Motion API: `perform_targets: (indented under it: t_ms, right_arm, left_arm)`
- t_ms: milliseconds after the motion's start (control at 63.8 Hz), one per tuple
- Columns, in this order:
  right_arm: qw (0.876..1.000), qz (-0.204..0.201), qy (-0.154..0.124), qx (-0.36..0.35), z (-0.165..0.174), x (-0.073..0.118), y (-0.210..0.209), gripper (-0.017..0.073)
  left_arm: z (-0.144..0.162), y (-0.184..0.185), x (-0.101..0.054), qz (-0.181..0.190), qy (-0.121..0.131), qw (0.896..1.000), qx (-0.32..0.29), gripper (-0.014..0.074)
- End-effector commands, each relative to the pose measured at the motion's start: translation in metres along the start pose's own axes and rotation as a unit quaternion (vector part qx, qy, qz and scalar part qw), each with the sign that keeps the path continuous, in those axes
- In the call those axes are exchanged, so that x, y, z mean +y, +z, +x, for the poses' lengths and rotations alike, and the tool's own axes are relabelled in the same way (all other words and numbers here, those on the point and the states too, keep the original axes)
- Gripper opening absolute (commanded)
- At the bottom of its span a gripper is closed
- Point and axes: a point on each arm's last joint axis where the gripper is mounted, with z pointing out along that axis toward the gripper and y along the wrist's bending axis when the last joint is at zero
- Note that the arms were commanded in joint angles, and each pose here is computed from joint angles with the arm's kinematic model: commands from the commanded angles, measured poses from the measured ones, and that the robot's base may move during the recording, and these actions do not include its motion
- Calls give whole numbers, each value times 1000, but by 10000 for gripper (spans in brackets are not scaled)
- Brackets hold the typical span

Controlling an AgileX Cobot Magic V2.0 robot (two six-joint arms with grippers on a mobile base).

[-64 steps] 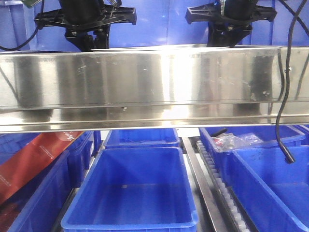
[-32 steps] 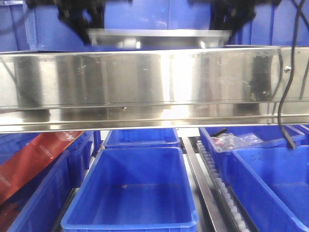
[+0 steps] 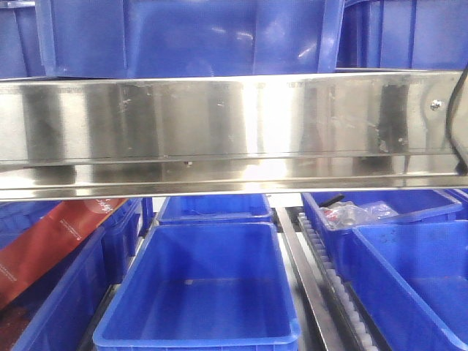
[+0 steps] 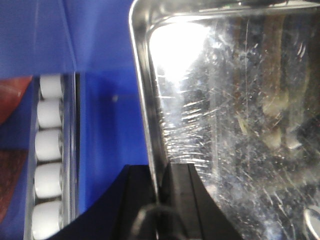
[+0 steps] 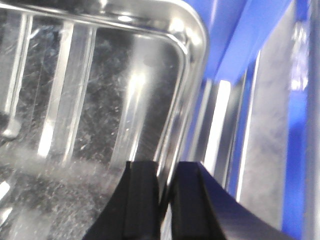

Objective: Stack silver trays without gaps
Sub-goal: 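Pull the held tray back toward the robot with both grippers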

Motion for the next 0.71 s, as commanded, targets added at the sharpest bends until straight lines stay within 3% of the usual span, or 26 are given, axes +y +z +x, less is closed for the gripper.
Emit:
perform_targets:
  t_ms: [0,329,690]
  right_arm:
    - [998,16,-21,-61,-11,-2,-26,-85]
    - [981,15,-25,-191,-30,1,-60,-85]
    - [974,14,-25,-223,-36,1,-62,-87]
  left_arm:
    - [-11,-22,4,2,16,998,-55,-16]
    - [-34,-56,3,39,31,980,-191,-16]
    - [-39,-59,0,51,36,973,-222,-16]
